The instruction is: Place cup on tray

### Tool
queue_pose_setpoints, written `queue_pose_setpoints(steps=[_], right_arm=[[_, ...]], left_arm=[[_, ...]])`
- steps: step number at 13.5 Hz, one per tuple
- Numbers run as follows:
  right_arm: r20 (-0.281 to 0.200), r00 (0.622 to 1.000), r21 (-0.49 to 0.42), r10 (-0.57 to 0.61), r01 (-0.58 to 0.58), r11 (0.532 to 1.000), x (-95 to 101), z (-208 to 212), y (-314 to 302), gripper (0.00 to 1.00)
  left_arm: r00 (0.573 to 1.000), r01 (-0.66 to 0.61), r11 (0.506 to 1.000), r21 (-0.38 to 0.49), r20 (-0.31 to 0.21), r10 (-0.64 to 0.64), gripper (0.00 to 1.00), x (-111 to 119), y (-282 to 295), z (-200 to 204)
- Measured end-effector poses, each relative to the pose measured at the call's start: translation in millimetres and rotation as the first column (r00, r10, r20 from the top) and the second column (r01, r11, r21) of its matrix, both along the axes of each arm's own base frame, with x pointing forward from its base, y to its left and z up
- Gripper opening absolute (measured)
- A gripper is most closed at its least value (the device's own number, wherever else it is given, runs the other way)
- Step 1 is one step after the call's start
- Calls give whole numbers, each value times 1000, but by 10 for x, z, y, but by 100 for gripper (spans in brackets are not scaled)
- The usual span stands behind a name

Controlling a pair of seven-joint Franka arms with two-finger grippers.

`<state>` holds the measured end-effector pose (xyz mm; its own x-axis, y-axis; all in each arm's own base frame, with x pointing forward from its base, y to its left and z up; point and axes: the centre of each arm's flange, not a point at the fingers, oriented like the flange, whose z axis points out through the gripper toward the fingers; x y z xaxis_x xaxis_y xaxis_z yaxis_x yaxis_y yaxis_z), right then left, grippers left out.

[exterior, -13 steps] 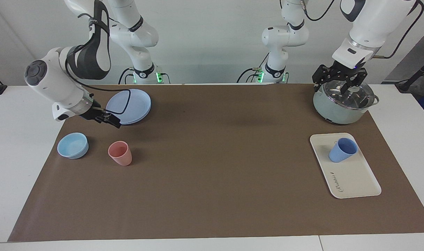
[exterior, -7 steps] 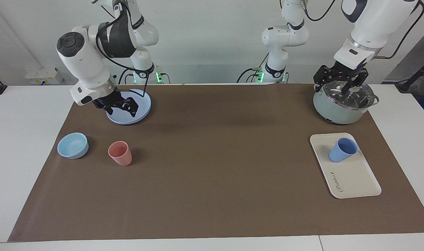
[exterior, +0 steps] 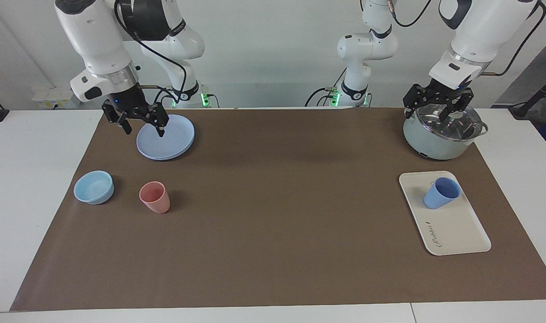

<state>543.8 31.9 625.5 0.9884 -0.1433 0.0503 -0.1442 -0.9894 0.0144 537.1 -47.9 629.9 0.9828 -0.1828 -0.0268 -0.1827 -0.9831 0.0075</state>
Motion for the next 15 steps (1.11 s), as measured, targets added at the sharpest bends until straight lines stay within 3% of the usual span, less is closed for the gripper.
queue_pose_setpoints(steps=[5,9,15], right_arm=[[-47,999,-4,11,-11,1000,-89,404,-60,100],[-107,994,-6,12,-13,1000,-80,241,-95,100],[-117,993,-5,4,-4,1000,-77,195,-143,100]], left_arm=[[1000,5,1000,0,-1,-5,100,-6,-26,-7],[1000,4,1000,0,-2,-4,100,-6,-21,-12],[999,44,999,-1,-5,-44,100,-7,-8,-27]])
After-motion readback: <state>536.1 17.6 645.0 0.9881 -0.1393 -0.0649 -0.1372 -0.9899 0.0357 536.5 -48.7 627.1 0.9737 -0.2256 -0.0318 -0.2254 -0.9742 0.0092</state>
